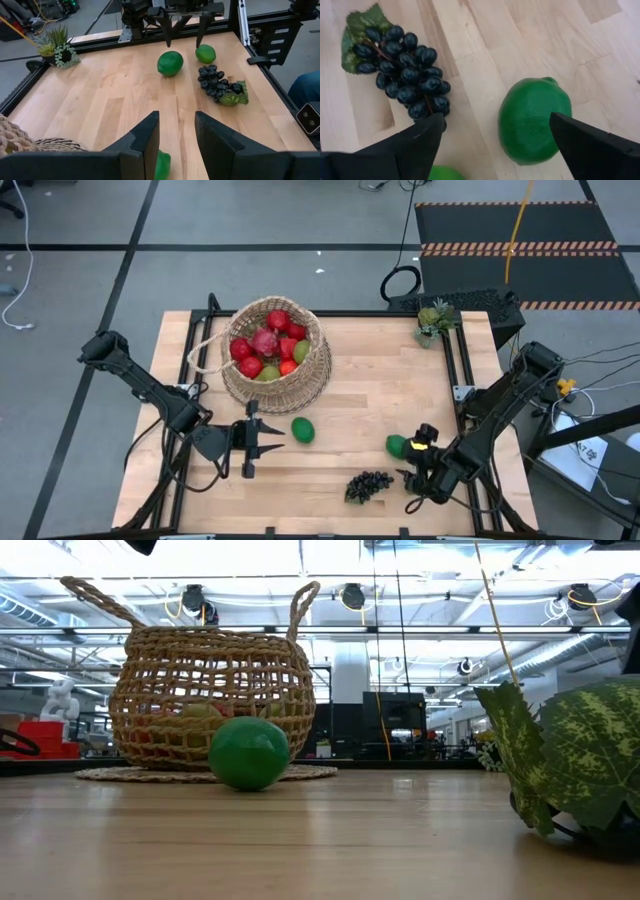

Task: Build produce basket
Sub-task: Put the lime into the basket

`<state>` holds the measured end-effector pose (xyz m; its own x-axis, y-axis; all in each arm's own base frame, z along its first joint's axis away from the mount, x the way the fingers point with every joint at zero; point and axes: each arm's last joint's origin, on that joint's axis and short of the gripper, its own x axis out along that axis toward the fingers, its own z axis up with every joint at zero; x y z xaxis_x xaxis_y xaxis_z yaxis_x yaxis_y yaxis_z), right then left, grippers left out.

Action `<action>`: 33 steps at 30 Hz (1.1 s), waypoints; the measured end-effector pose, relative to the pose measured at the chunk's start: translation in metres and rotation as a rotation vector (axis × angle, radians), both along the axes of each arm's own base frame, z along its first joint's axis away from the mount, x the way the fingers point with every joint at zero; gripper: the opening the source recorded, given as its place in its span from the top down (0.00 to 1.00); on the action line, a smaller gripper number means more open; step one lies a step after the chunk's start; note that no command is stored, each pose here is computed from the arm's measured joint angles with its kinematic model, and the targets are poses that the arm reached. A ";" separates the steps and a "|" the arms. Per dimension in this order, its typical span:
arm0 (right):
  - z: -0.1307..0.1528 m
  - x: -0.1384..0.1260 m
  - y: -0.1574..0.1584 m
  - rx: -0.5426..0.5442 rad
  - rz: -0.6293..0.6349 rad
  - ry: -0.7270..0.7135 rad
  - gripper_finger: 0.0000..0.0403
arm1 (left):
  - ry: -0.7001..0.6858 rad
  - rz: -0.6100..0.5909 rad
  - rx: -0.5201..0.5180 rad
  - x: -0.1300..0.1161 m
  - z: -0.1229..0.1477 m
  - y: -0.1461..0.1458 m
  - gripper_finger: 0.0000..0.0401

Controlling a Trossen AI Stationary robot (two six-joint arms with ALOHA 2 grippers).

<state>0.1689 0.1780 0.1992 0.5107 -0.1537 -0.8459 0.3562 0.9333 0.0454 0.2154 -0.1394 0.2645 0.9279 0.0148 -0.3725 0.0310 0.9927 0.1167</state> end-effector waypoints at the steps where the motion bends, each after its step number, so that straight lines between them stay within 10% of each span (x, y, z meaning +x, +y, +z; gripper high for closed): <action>1: 0.000 0.001 -0.001 0.005 0.007 0.015 0.09 | 0.000 0.000 0.000 0.000 0.000 0.000 0.68; 33: -0.002 0.015 -0.019 0.029 -0.026 0.112 0.05 | -0.001 0.002 -0.004 0.000 0.000 0.000 0.68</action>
